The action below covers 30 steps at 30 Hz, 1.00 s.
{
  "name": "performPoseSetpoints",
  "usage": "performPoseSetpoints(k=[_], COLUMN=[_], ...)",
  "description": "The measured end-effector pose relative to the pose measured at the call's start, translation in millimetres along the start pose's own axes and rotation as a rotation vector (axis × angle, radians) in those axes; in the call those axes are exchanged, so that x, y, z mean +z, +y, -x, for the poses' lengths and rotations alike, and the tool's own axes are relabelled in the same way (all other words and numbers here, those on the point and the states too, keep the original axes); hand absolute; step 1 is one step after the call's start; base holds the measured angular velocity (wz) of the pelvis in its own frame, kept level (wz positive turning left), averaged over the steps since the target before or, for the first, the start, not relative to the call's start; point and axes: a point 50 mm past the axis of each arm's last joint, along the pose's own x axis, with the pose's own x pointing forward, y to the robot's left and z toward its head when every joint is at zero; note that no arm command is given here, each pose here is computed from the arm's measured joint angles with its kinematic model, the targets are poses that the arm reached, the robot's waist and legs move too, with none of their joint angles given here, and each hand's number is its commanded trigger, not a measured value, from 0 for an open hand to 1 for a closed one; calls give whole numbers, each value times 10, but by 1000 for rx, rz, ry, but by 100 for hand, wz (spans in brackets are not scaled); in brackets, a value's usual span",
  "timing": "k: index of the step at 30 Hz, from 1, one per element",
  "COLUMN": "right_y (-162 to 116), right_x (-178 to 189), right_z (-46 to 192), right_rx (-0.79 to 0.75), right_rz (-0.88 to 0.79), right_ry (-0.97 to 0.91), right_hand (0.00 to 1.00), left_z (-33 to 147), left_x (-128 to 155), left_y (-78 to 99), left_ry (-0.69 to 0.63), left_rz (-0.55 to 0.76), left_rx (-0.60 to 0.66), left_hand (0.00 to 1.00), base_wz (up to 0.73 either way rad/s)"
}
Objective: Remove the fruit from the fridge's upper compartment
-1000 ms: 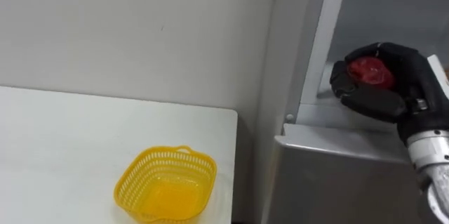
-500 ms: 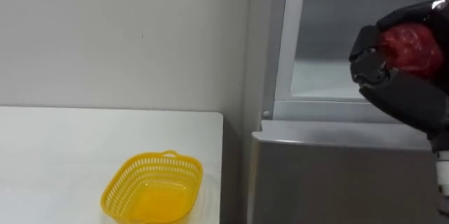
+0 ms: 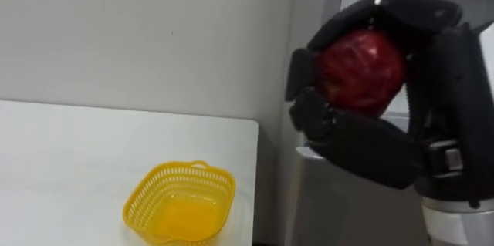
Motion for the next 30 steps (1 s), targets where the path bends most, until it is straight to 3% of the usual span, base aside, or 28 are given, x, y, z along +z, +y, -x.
performPoseSetpoints(k=[13,30], right_y=[298,565], right_x=[114,-700], right_z=[-185,-278], right_rx=[182,416], right_rz=[130,278], right_ry=[-154,134], right_hand=[100,100], left_z=[-8,-3], left_x=[35,61], left_y=[85,185], left_ry=[2,9], left_rz=[-30,-4], left_rx=[-13,-15], left_hand=[0,0], base_wz=[4,12])
